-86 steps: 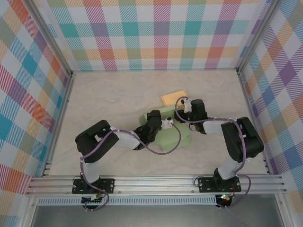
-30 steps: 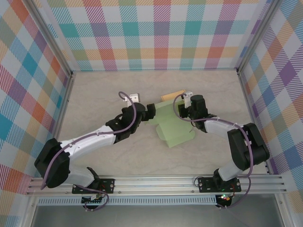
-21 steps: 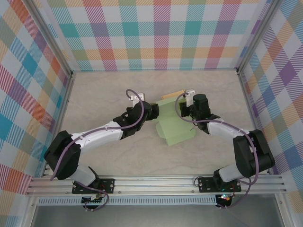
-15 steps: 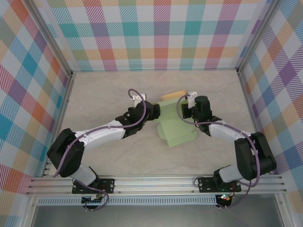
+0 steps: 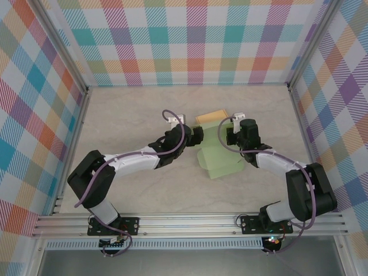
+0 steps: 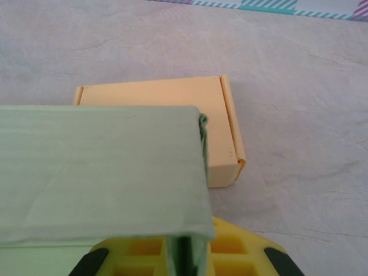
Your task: Fold the paper box
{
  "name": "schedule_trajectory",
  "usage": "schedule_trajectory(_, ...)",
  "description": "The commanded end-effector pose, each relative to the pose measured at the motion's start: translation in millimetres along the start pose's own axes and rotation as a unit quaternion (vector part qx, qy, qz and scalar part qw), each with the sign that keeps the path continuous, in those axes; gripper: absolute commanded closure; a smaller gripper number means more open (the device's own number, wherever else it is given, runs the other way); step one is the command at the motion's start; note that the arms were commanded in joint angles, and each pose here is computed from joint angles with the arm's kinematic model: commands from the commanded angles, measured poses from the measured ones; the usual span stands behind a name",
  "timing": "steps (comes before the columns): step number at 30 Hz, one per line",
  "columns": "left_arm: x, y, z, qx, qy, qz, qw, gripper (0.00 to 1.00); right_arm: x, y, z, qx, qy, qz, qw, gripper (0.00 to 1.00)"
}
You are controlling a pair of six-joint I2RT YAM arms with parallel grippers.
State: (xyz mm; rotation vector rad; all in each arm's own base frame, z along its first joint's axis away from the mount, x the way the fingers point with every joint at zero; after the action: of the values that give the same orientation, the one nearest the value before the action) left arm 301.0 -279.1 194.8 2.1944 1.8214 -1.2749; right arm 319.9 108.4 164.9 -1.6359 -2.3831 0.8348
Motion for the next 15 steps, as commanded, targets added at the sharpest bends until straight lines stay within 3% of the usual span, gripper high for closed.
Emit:
schedule_trajectory(1,-11,0,14,0.010,-0.025,0.041,0.999,0.00,9,-9,-16,-0.051,-0.005,-0.029,0.998,1.00)
schedule_trajectory(9,14,-36,19,-0.024,-0.023,-0.001,0.999,0.00,7,-10,-15,-0.052,-0.003,-0.021,0.998,1.00)
schedule_trajectory(15,36,-64,32,-0.016,-0.042,-0.015,0.999,0.00,8,-11,-16,-0.056,-0.005,-0.025,0.998,1.00)
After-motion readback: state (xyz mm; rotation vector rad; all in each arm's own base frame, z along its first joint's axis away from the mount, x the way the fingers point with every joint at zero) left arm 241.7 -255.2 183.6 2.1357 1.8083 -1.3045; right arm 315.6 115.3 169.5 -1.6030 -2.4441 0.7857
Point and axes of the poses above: each hand's point on the last joint's axis, 136 mm out from that joint toward the fingers, its own y axis out along the fingers, its own x axis along the line the jaws close on, z = x × y, the point moved 8 cm from there along -y, back along the fingers, and after that the axes turned 15 degrees about -y, right-handed, at the moved point
